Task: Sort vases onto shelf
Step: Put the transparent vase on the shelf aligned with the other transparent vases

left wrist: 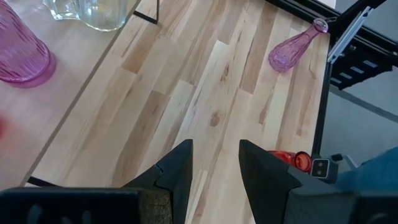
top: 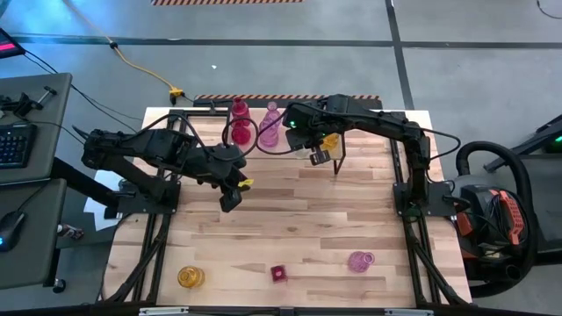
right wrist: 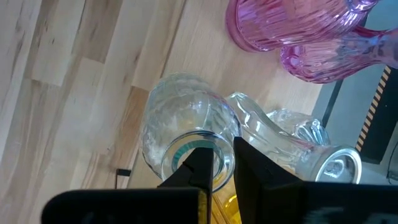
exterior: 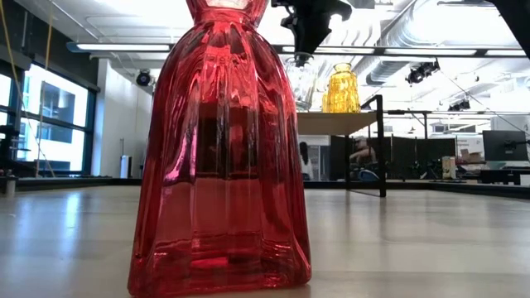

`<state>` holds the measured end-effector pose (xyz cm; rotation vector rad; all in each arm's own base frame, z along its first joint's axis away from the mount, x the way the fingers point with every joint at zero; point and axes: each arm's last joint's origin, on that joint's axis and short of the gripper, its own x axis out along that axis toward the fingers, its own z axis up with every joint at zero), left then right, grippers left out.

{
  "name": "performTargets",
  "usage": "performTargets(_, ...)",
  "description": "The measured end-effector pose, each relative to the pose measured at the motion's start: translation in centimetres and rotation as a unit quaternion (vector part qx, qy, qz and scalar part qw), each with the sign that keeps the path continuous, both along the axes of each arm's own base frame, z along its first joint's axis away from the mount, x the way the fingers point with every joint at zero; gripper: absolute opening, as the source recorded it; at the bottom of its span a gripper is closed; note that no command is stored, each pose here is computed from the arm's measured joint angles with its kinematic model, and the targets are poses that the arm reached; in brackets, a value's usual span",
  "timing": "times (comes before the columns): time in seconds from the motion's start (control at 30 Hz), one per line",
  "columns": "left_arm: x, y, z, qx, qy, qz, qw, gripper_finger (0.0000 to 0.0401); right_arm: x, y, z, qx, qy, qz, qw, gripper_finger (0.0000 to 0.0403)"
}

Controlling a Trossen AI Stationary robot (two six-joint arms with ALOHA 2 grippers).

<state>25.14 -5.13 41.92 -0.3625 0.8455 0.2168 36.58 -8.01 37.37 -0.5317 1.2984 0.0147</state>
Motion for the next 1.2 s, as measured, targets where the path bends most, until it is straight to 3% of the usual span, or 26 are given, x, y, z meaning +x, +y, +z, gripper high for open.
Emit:
performTargets(0.33,0.0,-0.1,0.0,-0.013,0.002,-0.004,1.000,0.0120,0.5,-0.1,-0.6,-0.003,0.006,-0.008,1.000,0.0023)
performTargets(0.7,0.0,-0.1,0.0,-0.007,0.002,-0.011,1.000,0.0120,0.8,-0.3,-1.1,-0.023,0.019,-0.019,0.999,0.0066)
performTargets(1.2,0.0,-0.1,0.0,-0.001,0.003,-0.018,1.000,0.0120,0.8,-0.3,-1.1,-0.024,0.017,-0.018,0.999,0.0067)
